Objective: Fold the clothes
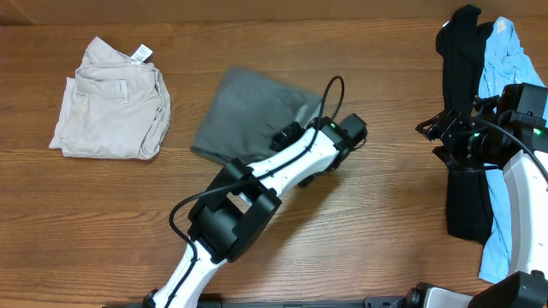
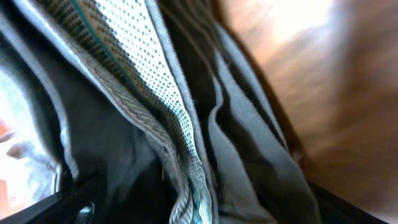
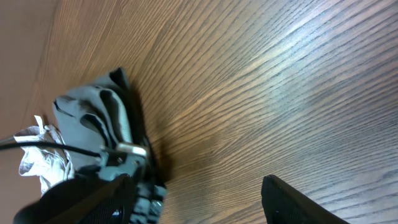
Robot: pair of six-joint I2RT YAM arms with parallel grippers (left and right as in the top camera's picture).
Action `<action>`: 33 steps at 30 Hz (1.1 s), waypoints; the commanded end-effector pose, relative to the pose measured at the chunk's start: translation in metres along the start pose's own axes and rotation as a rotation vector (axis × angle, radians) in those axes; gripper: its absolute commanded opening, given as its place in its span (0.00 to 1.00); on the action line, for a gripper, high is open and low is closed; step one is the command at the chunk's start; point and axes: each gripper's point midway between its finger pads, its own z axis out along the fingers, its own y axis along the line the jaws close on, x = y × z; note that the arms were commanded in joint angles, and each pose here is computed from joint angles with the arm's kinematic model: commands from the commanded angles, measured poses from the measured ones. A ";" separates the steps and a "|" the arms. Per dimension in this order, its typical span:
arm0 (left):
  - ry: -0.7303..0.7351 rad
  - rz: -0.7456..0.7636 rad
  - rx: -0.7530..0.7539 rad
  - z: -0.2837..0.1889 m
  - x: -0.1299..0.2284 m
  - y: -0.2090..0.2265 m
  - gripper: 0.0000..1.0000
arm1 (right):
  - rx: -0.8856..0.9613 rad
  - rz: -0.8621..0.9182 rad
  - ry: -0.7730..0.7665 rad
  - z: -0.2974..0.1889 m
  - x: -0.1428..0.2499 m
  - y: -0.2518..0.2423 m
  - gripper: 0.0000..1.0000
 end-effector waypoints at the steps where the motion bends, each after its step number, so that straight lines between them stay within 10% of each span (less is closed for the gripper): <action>1: 0.055 -0.094 -0.128 0.009 0.007 0.025 0.97 | -0.005 -0.017 -0.023 -0.004 -0.005 0.003 0.70; 10: -0.041 -0.423 0.244 -0.009 -0.033 0.000 1.00 | -0.003 -0.015 -0.020 -0.004 -0.004 0.003 0.70; 19: -0.008 -0.659 0.266 0.027 -0.025 0.046 0.98 | 0.021 -0.038 -0.025 -0.004 -0.005 -0.002 0.70; 33: -0.100 -0.496 0.210 -0.024 -0.045 0.056 0.89 | 0.017 -0.045 -0.040 -0.004 -0.008 0.000 0.72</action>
